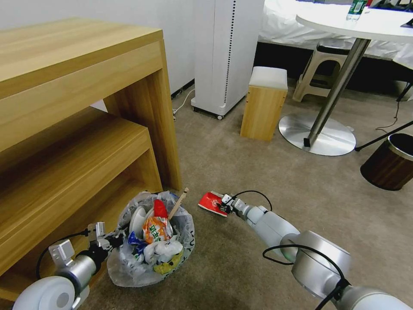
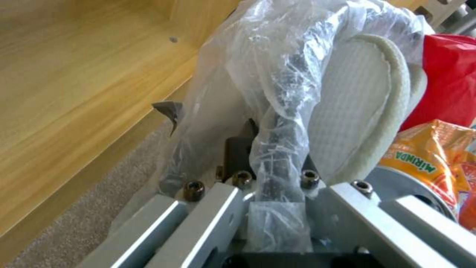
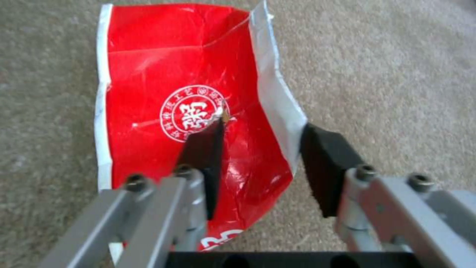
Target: Pick up the trash bin and place the garbage on the floor into it.
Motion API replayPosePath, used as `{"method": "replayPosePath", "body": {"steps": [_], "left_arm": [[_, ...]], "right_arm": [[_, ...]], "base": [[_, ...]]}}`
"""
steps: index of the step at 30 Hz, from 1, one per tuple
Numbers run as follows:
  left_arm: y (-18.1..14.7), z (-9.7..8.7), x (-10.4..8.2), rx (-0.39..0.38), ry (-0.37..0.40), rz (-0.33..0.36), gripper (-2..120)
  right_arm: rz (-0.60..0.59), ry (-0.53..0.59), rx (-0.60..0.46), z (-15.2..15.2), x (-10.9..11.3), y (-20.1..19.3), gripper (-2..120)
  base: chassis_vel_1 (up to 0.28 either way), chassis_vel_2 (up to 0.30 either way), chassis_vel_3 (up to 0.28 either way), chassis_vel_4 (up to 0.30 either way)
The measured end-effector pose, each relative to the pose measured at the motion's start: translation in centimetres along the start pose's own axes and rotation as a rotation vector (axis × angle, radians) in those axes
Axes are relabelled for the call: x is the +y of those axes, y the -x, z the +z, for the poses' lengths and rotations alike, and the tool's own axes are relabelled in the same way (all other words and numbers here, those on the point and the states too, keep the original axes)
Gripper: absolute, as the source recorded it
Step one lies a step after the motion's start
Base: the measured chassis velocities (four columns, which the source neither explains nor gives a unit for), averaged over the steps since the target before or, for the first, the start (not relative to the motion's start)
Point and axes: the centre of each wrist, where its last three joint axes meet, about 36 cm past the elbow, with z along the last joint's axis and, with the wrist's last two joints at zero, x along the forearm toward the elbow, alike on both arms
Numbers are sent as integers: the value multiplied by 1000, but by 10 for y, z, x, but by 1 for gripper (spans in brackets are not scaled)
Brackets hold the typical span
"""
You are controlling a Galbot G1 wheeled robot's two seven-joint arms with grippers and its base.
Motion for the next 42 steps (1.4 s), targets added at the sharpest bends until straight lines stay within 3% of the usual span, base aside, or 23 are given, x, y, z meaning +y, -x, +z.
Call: {"method": "replayPosePath", "body": {"steps": [2, 9, 21, 26, 29, 32, 33, 36, 37, 39, 42], "left_arm": [[1, 0, 0, 0, -1, 0, 1], [2, 2, 0, -4, -4, -1, 1], [6, 2, 9, -7, -6, -24, 1], [9, 3, 13, 2, -3, -38, 1], [9, 3, 15, 4, -2, -44, 1], [6, 5, 17, 7, -4, -57, 1], [6, 5, 17, 7, -4, -57, 1], [3, 7, 15, 6, -1, -63, 1], [3, 7, 15, 6, -1, -63, 1], [0, 8, 13, 4, 1, -64, 1], [-2, 8, 10, 2, 2, -64, 1]], "right_arm": [[-7, 2, -9, 1, 0, -1, 30], [-74, -5, -62, 16, 9, -8, 2], [-220, 91, -285, 32, 31, -42, 0], [-172, 134, -346, 46, 3, -88, 0], [-156, 154, -402, 39, -11, -109, 0], [-157, 222, -533, 7, -22, -135, 0], [-157, 222, -533, 7, -22, -135, 0], [-215, 307, -697, -40, -20, -156, 0], [-215, 307, -697, -40, -20, -156, 0], [-285, 325, -793, -73, -15, -166, 0], [-351, 327, -849, -100, -9, -170, 0]], "base": [[0, 0, 0, 0], [0, 0, 0, 0], [0, 0, 0, 0], [0, 0, 0, 0], [0, 0, 0, 0], [0, 0, 0, 0], [0, 0, 0, 0], [0, 0, 0, 0], [0, 0, 0, 0], [0, 0, 0, 0], [0, 0, 0, 0]]}}
